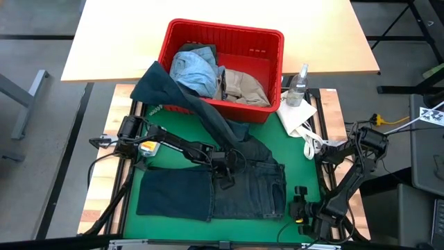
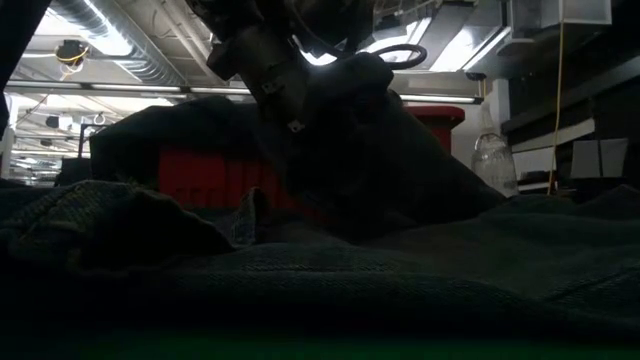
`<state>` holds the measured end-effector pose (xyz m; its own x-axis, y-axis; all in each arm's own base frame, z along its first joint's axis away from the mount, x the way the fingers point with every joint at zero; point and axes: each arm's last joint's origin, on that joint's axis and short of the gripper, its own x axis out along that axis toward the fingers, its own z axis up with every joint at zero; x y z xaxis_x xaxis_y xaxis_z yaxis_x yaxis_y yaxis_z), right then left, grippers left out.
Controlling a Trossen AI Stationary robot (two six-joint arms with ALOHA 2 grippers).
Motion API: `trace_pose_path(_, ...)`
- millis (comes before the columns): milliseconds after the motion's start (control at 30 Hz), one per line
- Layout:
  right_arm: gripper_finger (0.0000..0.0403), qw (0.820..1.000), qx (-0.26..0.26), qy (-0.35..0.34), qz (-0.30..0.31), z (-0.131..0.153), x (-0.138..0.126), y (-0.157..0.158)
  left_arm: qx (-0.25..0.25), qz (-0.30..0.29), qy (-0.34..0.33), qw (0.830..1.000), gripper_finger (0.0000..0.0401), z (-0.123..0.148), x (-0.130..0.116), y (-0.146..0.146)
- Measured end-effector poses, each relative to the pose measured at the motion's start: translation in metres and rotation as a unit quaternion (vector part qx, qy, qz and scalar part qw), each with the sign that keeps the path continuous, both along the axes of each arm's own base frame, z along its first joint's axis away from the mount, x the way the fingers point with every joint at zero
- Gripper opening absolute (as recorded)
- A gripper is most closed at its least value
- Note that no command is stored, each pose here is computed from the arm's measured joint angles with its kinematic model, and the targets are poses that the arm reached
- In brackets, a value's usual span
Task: Fold laundry
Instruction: Fold the dark blue jeans
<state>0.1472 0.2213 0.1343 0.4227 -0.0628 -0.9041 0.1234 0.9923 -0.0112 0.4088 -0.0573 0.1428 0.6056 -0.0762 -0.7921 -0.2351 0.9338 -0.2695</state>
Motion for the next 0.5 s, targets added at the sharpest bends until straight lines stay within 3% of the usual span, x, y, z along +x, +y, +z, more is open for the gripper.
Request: trace_pose_path(500,0.0186,0.997,-0.017,-0.051,0.048,0.018,0.003,0.001,0.0,0.0,-0.002,1.0,0.0004,0.0,0.0,0.0)
